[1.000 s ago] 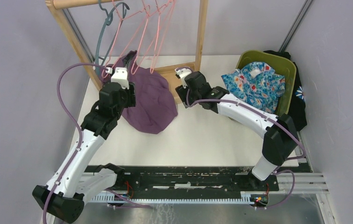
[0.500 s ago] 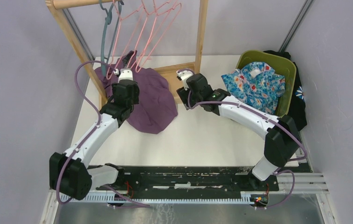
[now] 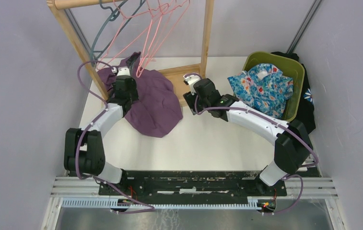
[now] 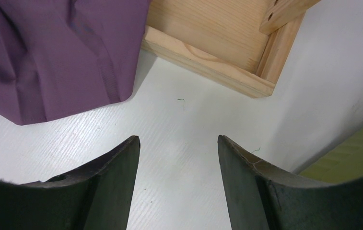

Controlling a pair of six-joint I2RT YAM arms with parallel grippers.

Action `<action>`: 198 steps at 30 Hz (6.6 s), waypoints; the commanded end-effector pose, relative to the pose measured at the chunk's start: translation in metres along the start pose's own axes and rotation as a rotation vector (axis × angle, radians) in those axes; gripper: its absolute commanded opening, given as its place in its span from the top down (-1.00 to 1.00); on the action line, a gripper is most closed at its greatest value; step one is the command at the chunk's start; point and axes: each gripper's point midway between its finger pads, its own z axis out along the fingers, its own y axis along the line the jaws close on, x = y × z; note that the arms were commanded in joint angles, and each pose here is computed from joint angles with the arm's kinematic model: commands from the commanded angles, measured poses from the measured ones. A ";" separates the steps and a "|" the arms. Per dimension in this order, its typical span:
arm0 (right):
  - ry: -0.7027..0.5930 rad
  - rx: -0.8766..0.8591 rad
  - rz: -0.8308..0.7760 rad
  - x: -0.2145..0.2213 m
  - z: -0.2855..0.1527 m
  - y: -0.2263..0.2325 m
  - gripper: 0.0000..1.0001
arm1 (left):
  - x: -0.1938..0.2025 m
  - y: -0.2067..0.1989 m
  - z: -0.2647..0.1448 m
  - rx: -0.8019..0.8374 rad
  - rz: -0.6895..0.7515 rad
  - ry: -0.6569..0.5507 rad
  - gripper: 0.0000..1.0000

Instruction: Remove the skirt from the hanger

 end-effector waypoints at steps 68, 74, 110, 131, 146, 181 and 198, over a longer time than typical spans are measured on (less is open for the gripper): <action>-0.494 -0.282 -0.310 -0.107 -0.029 0.109 -0.40 | -0.083 -0.123 -0.298 0.895 0.119 -0.309 0.94; -0.464 -0.344 -0.296 -0.108 -0.005 0.132 -0.20 | -0.084 -0.119 -0.306 0.911 0.106 -0.320 0.94; -0.687 0.833 0.213 -0.209 -0.282 -0.269 0.98 | -0.033 -0.162 -0.181 0.607 0.102 -0.182 -0.04; -0.515 1.537 0.417 -0.116 -0.407 -0.463 0.99 | -0.009 -0.130 -0.198 0.613 0.131 -0.160 -0.05; -0.372 1.405 0.490 -0.071 -0.330 -0.501 0.98 | 0.006 -0.142 -0.188 0.630 0.160 -0.101 -0.05; -0.059 0.447 0.678 0.082 -0.004 -0.231 0.48 | 0.001 -0.147 -0.185 0.634 0.204 -0.130 -0.28; -0.312 0.429 0.287 -0.031 -0.114 -0.237 -0.16 | -0.013 -0.156 -0.177 0.620 0.161 -0.191 -0.75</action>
